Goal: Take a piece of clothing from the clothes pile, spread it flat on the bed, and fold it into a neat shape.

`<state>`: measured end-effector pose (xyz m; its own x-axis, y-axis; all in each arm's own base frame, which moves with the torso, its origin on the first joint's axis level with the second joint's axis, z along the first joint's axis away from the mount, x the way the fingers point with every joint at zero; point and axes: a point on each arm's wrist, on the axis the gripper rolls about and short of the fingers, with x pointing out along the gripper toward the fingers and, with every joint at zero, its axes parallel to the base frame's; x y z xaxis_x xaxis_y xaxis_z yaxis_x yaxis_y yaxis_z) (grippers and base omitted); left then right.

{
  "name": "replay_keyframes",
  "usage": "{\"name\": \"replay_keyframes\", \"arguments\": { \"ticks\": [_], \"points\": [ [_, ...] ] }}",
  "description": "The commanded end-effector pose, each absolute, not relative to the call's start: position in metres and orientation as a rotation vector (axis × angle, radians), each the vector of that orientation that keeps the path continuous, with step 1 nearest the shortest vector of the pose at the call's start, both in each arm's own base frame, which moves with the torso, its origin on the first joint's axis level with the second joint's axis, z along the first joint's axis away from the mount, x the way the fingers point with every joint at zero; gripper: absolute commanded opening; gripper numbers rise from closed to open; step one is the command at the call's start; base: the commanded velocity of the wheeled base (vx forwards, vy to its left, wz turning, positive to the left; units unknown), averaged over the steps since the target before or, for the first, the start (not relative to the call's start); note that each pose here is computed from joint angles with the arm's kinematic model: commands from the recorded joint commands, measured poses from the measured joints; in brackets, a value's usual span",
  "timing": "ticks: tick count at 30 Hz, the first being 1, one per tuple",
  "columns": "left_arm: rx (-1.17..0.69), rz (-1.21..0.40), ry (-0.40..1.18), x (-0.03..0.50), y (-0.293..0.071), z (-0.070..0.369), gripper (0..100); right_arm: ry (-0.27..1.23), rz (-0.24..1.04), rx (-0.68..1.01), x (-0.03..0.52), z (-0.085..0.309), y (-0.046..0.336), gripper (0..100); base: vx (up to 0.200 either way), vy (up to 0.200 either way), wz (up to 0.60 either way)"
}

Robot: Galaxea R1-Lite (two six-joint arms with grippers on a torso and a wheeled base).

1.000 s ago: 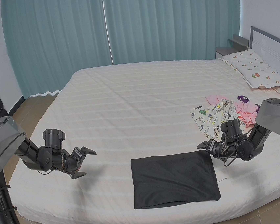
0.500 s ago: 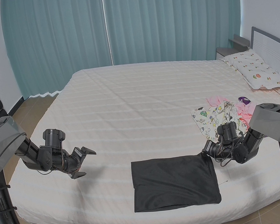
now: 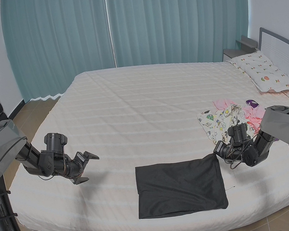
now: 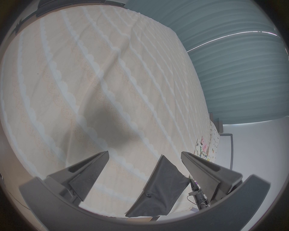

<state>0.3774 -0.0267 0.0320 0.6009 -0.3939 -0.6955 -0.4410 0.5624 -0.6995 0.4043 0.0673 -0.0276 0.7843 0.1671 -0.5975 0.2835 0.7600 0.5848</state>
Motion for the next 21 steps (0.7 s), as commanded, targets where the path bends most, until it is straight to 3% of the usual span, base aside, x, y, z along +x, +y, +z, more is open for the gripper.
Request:
{"name": "replay_keyframes", "arguments": {
  "ticks": [1, 18, 19, 21],
  "points": [
    [-1.017, 0.033, 0.97, 0.3776, -0.0268, 0.0322, 100, 0.679, -0.075, 0.722, 0.4045, -0.0276, 0.0647, 0, 0.0, 0.0, 0.0],
    [-1.017, 0.033, 0.97, 0.3776, -0.0268, 0.0322, 100, 0.686, -0.122, 0.711, 0.4034, -0.0322, 0.0564, 0, 0.0, 0.0, 0.0],
    [-1.017, 0.033, 0.97, 0.3776, -0.0268, 0.0322, 100, 0.684, -0.121, 0.712, 0.4038, -0.0324, 0.0564, 100, 0.0, 0.0, 0.0],
    [-1.017, 0.033, 0.97, 0.3776, -0.0268, 0.0322, 100, 0.68, -0.119, 0.712, 0.4036, -0.0329, 0.0564, 100, 0.0, 0.0, 0.0]
  ]
}}
